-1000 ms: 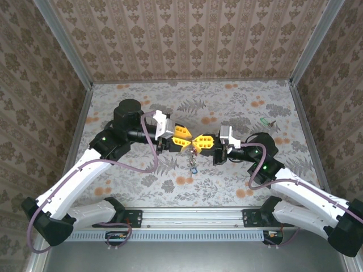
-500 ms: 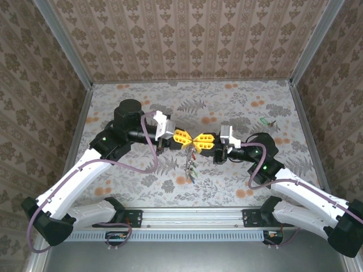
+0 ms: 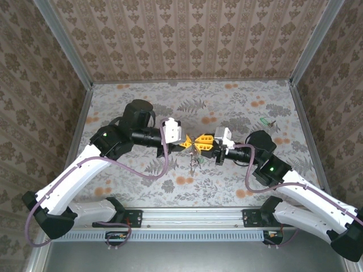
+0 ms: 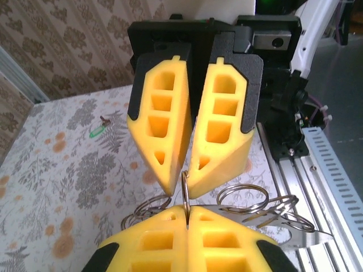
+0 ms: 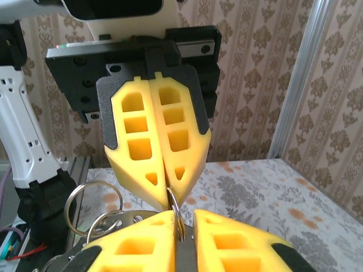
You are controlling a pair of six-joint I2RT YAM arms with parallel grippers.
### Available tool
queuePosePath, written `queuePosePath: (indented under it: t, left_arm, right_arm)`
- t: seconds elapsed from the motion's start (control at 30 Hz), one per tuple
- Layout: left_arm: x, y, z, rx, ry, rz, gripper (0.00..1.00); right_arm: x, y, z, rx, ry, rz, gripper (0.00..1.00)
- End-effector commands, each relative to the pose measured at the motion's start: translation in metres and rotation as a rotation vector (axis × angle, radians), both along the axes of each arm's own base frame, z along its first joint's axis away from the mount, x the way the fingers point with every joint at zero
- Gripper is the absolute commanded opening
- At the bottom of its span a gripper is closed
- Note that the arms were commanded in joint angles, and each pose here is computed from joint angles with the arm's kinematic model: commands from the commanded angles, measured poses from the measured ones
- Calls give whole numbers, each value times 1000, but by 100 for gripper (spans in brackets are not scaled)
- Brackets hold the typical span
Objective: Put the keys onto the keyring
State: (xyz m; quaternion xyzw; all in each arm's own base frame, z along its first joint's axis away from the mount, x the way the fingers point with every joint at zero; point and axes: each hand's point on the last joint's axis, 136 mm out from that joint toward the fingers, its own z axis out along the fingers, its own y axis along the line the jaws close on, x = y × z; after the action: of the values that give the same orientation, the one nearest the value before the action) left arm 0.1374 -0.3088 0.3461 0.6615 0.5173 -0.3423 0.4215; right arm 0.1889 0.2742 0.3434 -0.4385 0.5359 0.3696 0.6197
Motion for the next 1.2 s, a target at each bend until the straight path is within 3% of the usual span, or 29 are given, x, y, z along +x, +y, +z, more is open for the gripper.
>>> queuePosePath:
  t: [0.0, 0.07, 0.23, 0.37, 0.53, 0.63, 0.9, 0.93, 1.07, 1.17]
  left_arm:
    - [-3, 2, 6, 13, -49, -13, 0]
    - [-4, 2, 6, 12, -48, -12, 0]
    - [-4, -3, 5, -18, -34, -22, 0]
    - [-5, -8, 5, -48, -14, -39, 14]
    - [-4, -10, 3, -55, -3, -42, 16]
    - [-5, -10, 3, -58, -2, -45, 0]
    - [-4, -7, 2, -59, -22, -35, 0]
    - [-4, -7, 1, -57, -24, -34, 0]
    - [-1, -6, -2, -64, -35, -20, 0]
    - [3, -2, -5, -70, -30, 1, 0]
  right_arm:
    - [4, 0, 8, -18, -28, -26, 12]
    - [4, 1, 7, -24, -30, -20, 1]
    - [-2, 2, 8, -10, -47, 12, 0]
    - [-9, 0, 14, 21, -74, 28, 0]
    - [-13, -2, 17, 34, -87, 38, 0]
    - [-13, -3, 16, 36, -90, 36, 0]
    - [-13, -4, 20, 54, -89, 31, 0]
    - [-10, -4, 19, 48, -79, 20, 2]
    - [5, -9, 11, 13, -19, -66, 41]
    - [18, -18, 5, -23, 48, -135, 49]
